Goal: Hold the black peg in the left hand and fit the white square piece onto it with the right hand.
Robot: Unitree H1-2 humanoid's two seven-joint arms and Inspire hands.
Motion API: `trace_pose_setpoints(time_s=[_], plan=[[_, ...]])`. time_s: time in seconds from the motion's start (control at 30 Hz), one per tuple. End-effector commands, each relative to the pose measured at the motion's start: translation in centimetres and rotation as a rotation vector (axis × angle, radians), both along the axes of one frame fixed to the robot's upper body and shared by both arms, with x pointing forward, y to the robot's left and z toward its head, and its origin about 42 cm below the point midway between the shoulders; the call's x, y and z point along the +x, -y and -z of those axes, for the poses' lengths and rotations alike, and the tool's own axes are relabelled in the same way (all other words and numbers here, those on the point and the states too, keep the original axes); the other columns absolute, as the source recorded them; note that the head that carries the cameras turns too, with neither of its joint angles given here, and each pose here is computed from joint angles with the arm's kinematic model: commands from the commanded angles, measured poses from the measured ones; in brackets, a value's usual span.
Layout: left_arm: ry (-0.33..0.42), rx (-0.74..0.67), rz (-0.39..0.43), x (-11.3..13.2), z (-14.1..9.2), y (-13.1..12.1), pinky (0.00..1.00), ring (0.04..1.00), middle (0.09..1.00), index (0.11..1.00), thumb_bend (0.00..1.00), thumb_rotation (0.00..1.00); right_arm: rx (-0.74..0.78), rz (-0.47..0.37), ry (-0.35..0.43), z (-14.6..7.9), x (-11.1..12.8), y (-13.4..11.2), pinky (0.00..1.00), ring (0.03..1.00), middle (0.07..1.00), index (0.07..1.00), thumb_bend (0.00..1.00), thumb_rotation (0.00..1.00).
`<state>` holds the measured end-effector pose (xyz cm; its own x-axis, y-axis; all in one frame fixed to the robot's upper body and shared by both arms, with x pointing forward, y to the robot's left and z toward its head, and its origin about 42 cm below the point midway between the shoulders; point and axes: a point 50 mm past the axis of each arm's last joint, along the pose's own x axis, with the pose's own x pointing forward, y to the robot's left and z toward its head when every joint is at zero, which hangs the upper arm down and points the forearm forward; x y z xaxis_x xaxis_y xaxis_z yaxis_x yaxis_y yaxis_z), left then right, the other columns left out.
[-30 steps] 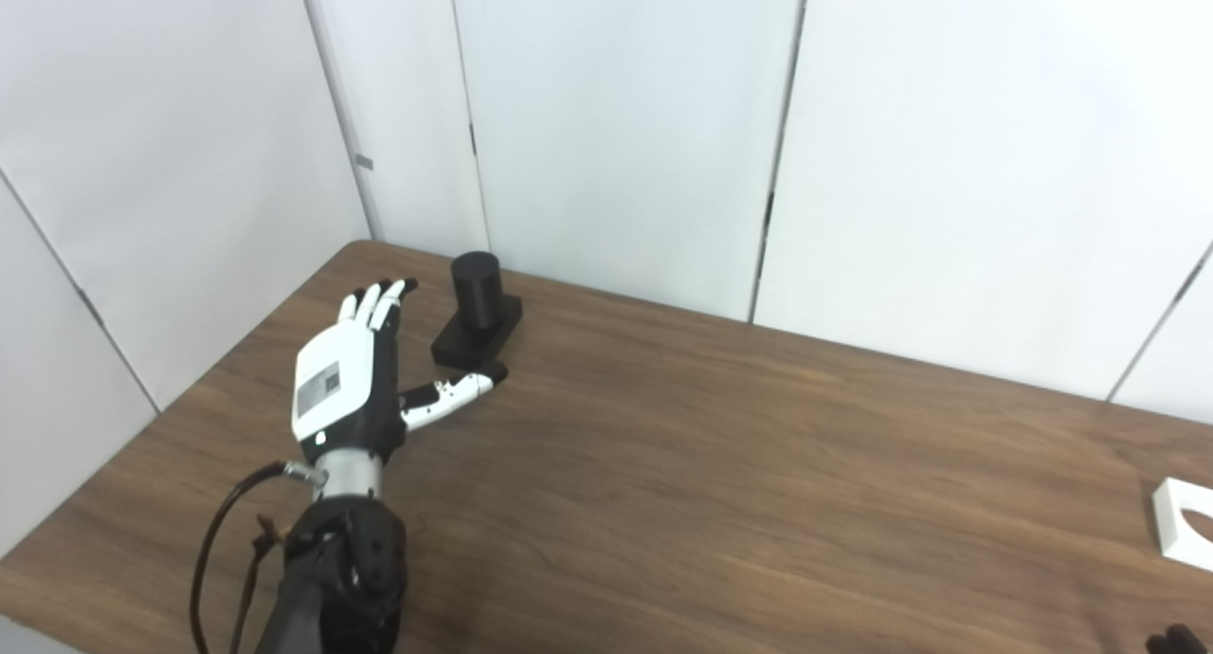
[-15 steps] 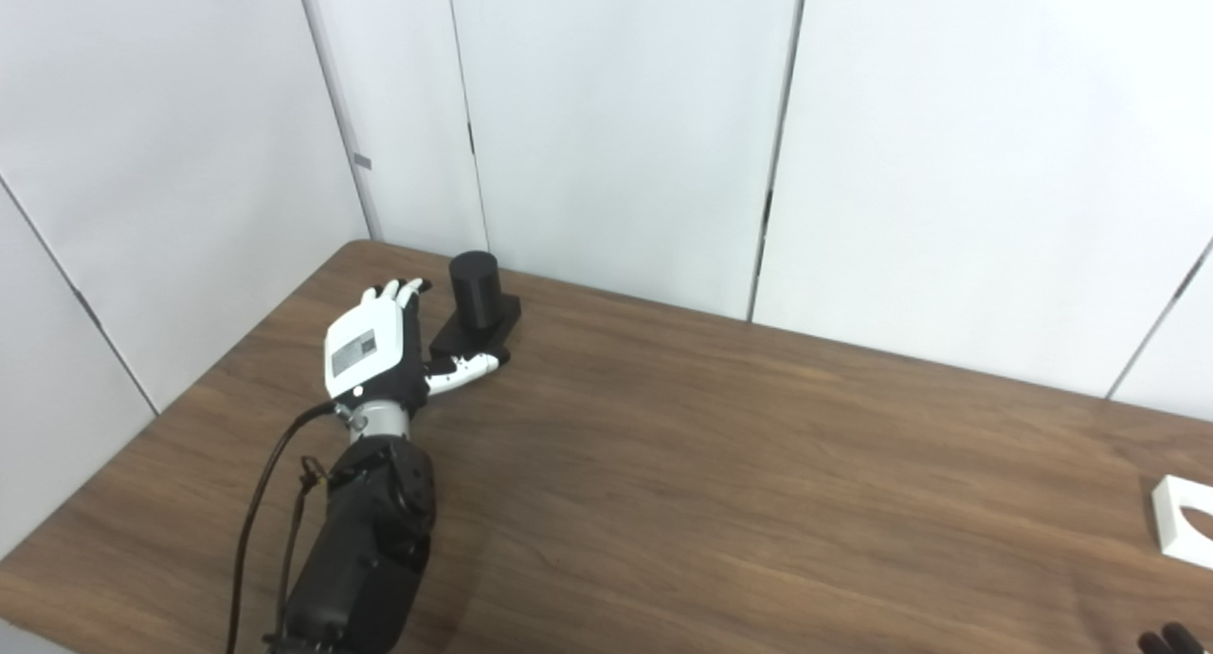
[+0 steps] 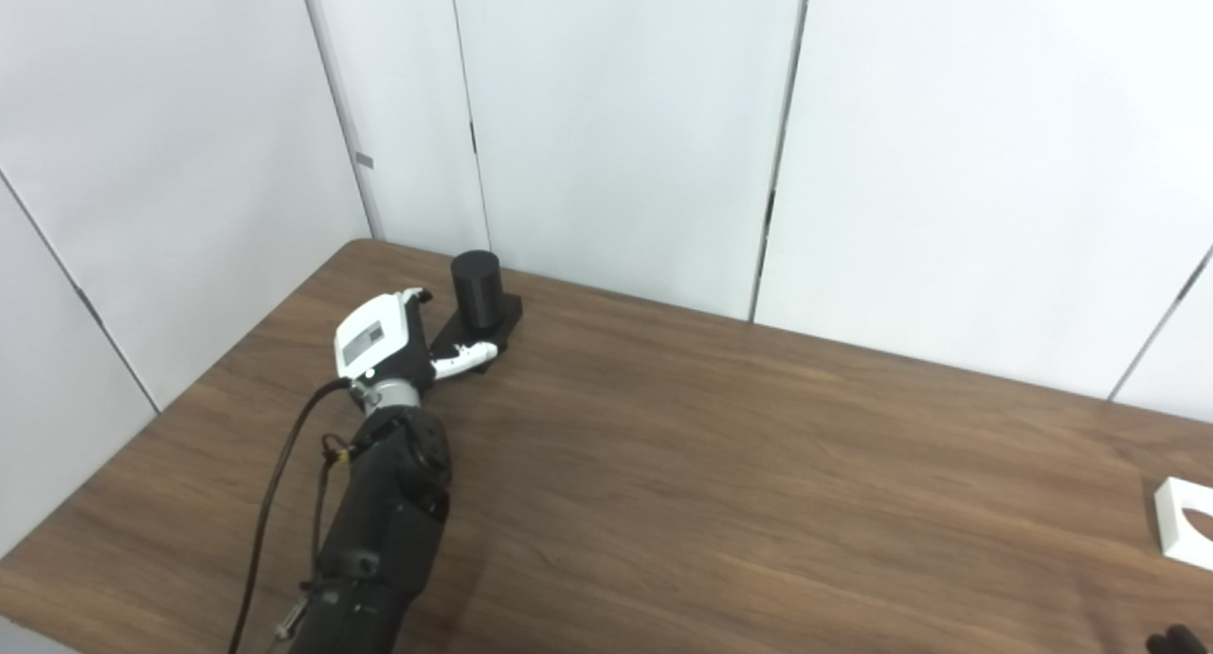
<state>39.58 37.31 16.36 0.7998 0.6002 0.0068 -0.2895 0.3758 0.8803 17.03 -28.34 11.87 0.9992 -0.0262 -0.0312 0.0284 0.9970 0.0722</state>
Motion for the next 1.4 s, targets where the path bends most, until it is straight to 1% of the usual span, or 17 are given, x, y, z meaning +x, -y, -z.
trace_pose_setpoints(time_s=[0.0, 0.23, 0.43, 0.5, 0.6, 0.7, 0.87, 0.97, 1.03, 1.07, 1.1, 1.13, 1.17, 1.2, 1.27, 1.37], plan=[[0.078, 0.066, -0.016, 1.9, -3.1, -0.4, 0.86, 0.933, 0.912, 0.847, 0.92, 0.54, 0.005, -0.001, 0.003, -0.2, -0.1, -0.6, 0.89, 0.971, 0.949, 0.945, 0.85, 1.0], [0.003, 0.11, -0.026, 3.5, -2.7, -0.3, 0.89, 0.94, 0.926, 0.891, 0.93, 0.59, 0.001, -0.001, 0.003, -0.3, -0.2, -0.6, 0.87, 0.967, 0.949, 0.947, 0.85, 1.0], [-0.088, 0.201, -0.026, 4.6, -2.0, -0.1, 0.86, 0.926, 0.921, 0.91, 0.93, 0.65, 0.003, 0.001, 0.003, -0.4, -0.3, -0.6, 0.88, 0.967, 0.947, 0.947, 0.85, 1.0], [-0.105, 0.207, -0.031, 5.1, -1.8, 0.0, 0.86, 0.927, 0.919, 0.903, 0.94, 0.65, 0.004, 0.001, 0.005, -0.4, -0.3, -0.6, 0.89, 0.97, 0.95, 0.951, 0.85, 1.0], [-0.131, 0.193, -0.033, 5.8, -1.6, 0.1, 0.9, 0.948, 0.936, 0.91, 0.93, 0.64, 0.007, 0.0, 0.008, -0.5, -0.4, -0.6, 0.88, 0.962, 0.943, 0.946, 0.85, 1.0], [-0.152, 0.204, -0.031, 6.4, -1.6, 0.4, 0.9, 0.951, 0.94, 0.905, 0.93, 0.63, 0.01, -0.002, 0.008, -0.5, -0.5, -0.7, 0.87, 0.965, 0.944, 0.945, 0.84, 1.0], [-0.197, 0.236, -0.009, 6.9, -1.3, 0.7, 0.88, 0.944, 0.936, 0.894, 0.9, 0.6, 0.004, 0.0, 0.003, -0.5, -0.5, -0.7, 0.88, 0.963, 0.94, 0.949, 0.85, 1.0], [-0.196, 0.257, 0.003, 6.8, -1.3, 0.9, 0.85, 0.923, 0.914, 0.863, 0.87, 0.57, 0.006, -0.003, 0.006, -0.5, -0.5, -0.7, 0.88, 0.963, 0.939, 0.949, 0.86, 1.0], [-0.173, 0.265, 0.005, 6.7, -1.4, 1.0, 0.82, 0.888, 0.872, 0.777, 0.83, 0.51, 0.008, -0.02, 0.017, -0.5, -0.4, -0.7, 0.89, 0.978, 0.957, 0.966, 0.85, 1.0], [-0.153, 0.26, 0.005, 6.6, -1.4, 1.1, 0.8, 0.859, 0.836, 0.695, 0.8, 0.43, 0.01, -0.027, 0.021, -0.5, -0.4, -0.7, 0.9, 0.985, 0.965, 0.976, 0.85, 1.0], [-0.125, 0.247, 0.003, 6.4, -1.4, 1.2, 0.78, 0.829, 0.798, 0.619, 0.78, 0.3, 0.012, -0.032, 0.025, -0.5, -0.3, -0.7, 0.9, 0.99, 0.971, 0.982, 0.84, 1.0], [-0.099, 0.238, 0.001, 6.2, -1.5, 1.2, 0.76, 0.808, 0.767, 0.554, 0.65, 0.18, 0.016, -0.036, 0.028, -0.5, -0.3, -0.7, 0.9, 0.993, 0.972, 0.983, 0.85, 1.0], [-0.083, 0.232, 0.0, 6.0, -1.5, 1.2, 0.73, 0.782, 0.732, 0.519, 0.59, 0.12, 0.021, -0.039, 0.029, -0.5, -0.2, -0.7, 0.91, 0.996, 0.974, 0.983, 0.85, 1.0], [-0.072, 0.226, 0.001, 5.9, -1.5, 1.3, 0.7, 0.755, 0.701, 0.496, 0.55, 0.07, 0.025, -0.042, 0.03, -0.5, -0.2, -0.7, 0.92, 0.999, 0.977, 0.986, 0.85, 1.0], [-0.066, 0.22, 0.006, 5.7, -1.5, 1.3, 0.64, 0.723, 0.671, 0.485, 0.53, 0.05, 0.029, -0.042, 0.033, -0.6, -0.1, -0.7, 0.93, 1.0, 0.98, 0.988, 0.85, 1.0], [-0.055, 0.212, 0.01, 5.5, -1.4, 1.2, 0.56, 0.668, 0.634, 0.481, 0.52, 0.04, 0.037, -0.043, 0.035, -0.7, 0.0, -0.7, 0.92, 1.0, 0.984, 0.992, 0.86, 1.0]])
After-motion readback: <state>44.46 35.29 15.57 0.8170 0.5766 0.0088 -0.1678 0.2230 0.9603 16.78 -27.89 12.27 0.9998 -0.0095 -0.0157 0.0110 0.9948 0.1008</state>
